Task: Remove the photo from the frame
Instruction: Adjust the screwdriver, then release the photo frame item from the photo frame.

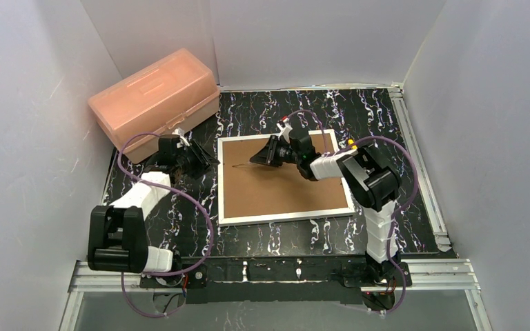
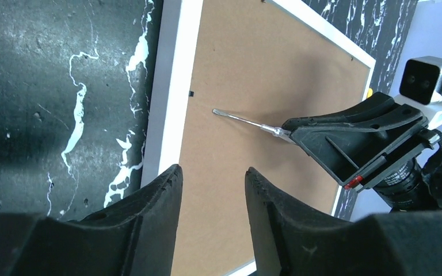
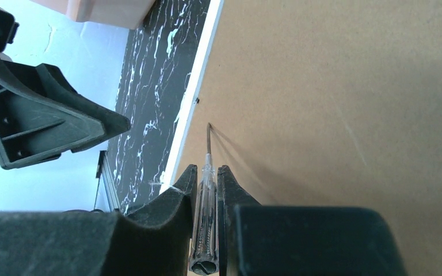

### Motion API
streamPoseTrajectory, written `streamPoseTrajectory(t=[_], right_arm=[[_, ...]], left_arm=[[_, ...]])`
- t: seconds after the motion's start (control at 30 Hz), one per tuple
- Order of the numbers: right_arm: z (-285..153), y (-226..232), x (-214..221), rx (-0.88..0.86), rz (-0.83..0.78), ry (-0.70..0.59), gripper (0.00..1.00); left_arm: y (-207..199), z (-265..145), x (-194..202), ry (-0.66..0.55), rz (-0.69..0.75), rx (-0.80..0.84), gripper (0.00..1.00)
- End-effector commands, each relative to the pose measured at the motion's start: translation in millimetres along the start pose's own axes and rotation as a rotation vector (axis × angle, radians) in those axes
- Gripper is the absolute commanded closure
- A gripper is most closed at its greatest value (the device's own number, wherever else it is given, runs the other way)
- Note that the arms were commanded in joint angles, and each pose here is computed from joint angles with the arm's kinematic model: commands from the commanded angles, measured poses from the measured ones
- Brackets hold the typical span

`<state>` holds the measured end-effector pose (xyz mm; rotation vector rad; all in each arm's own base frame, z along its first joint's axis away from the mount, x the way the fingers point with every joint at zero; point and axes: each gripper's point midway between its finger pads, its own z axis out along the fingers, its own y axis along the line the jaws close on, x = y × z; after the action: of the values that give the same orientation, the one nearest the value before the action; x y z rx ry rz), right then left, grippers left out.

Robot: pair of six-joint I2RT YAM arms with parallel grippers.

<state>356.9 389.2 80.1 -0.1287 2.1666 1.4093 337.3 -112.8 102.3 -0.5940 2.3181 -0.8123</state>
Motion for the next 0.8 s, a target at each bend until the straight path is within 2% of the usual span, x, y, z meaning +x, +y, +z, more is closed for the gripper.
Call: streamPoseTrajectory(t=[0.0,0.1,0.23,0.77], right_arm=[[12.4,17.0,-17.6,-0.088,-0.056,-0.050,0.99],[15.5,15.5,-15.0,-0.100,-0.041,-0.044,0.99],[17.1,13.4,-13.9,-0.100,-0.035,-0.042,0.99],[30.1,0.3,-2.5,-0.093,-0.029,-0.013,0.99]], left_arm=[[-1.4,9.8,-4.5,0.004,-0.008,0.022,0.61],[2.4,16.8,-5.2,0.013,-0.011,0.008,0.69],[5.8,22.7,-7.5,0.013,-0.012,-0.008,0.74],[12.0,34.3,-12.5,0.024,-0.017,-0.039,0.81]])
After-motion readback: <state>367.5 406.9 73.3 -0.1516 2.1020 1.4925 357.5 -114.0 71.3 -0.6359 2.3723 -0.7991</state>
